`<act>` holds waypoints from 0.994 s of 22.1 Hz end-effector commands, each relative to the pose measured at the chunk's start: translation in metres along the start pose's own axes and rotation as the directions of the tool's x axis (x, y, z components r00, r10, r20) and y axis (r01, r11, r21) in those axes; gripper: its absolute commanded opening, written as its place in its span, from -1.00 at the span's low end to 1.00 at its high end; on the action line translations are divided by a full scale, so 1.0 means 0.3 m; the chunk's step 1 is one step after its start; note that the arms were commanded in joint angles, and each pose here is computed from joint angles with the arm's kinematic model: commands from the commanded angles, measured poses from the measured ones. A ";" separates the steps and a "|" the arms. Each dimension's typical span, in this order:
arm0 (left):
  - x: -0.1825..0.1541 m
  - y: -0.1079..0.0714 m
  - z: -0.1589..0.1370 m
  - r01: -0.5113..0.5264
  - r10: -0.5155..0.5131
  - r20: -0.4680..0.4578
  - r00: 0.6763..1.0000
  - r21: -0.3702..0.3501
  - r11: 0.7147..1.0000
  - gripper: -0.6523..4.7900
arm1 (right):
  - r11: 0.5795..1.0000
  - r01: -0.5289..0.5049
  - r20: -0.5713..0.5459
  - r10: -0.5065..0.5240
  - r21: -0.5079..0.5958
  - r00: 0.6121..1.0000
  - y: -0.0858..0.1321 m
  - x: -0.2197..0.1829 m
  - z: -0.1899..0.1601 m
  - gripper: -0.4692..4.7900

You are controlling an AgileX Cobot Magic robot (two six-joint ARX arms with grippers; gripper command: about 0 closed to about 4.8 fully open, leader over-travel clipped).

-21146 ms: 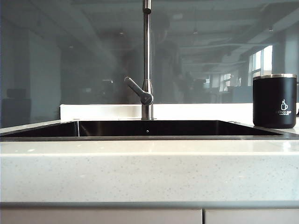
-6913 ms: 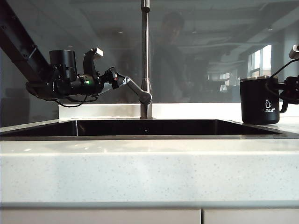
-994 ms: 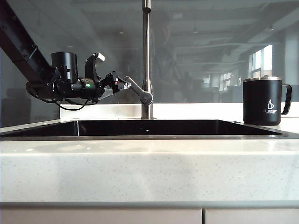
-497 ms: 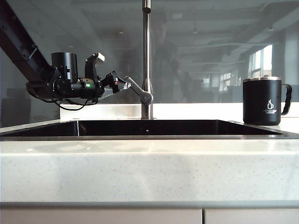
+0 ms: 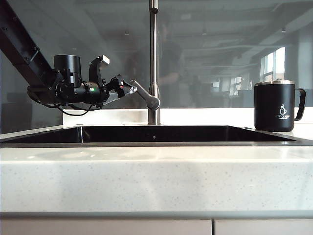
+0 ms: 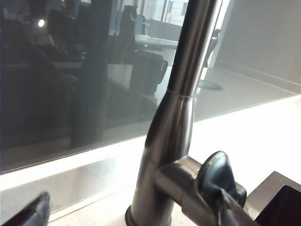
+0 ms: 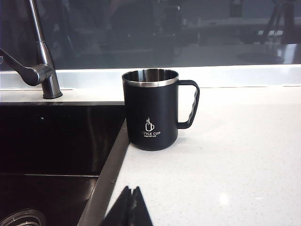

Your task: Pick up the mug next to the sink, go to the faucet to get some water, pour the water into the sink, and finally put the mug back to its place.

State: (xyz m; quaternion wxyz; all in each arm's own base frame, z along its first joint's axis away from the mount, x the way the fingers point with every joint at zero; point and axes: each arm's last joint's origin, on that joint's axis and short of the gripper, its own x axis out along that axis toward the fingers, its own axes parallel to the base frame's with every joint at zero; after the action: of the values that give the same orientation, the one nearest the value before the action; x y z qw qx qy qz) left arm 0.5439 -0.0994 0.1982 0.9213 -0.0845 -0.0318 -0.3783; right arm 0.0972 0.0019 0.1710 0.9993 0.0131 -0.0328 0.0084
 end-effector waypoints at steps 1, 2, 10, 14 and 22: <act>0.000 0.003 0.010 -0.010 0.010 0.010 1.000 0.008 1.000 0.92 | 1.000 0.001 0.016 -0.001 -0.003 1.000 0.000 0.000 0.002 -0.85; 0.000 0.003 0.011 -0.015 0.014 0.012 1.000 0.010 1.000 0.92 | 1.000 0.002 0.016 -0.002 -0.003 1.000 0.000 0.000 0.002 -0.85; -0.006 0.007 0.083 -0.206 0.202 0.115 0.973 0.028 0.978 0.92 | 1.000 0.001 0.016 -0.001 -0.003 1.000 0.000 0.000 0.002 -0.85; -0.014 -0.004 0.154 -0.282 0.273 0.164 0.948 0.032 0.959 0.92 | 1.000 0.001 0.016 -0.001 -0.003 1.000 0.000 0.000 0.002 -0.85; -0.042 -0.062 0.338 -0.324 0.301 0.178 0.937 0.117 0.939 0.92 | 1.000 0.002 0.016 -0.002 -0.003 1.000 0.000 0.000 0.002 -0.85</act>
State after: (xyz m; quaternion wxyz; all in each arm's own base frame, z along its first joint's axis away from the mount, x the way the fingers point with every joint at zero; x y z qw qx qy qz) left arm 0.5282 -0.0861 0.2818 0.9675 -0.0667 -0.1090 -0.2183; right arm 0.0972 0.0019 0.1710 0.9993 0.0131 -0.0328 0.0086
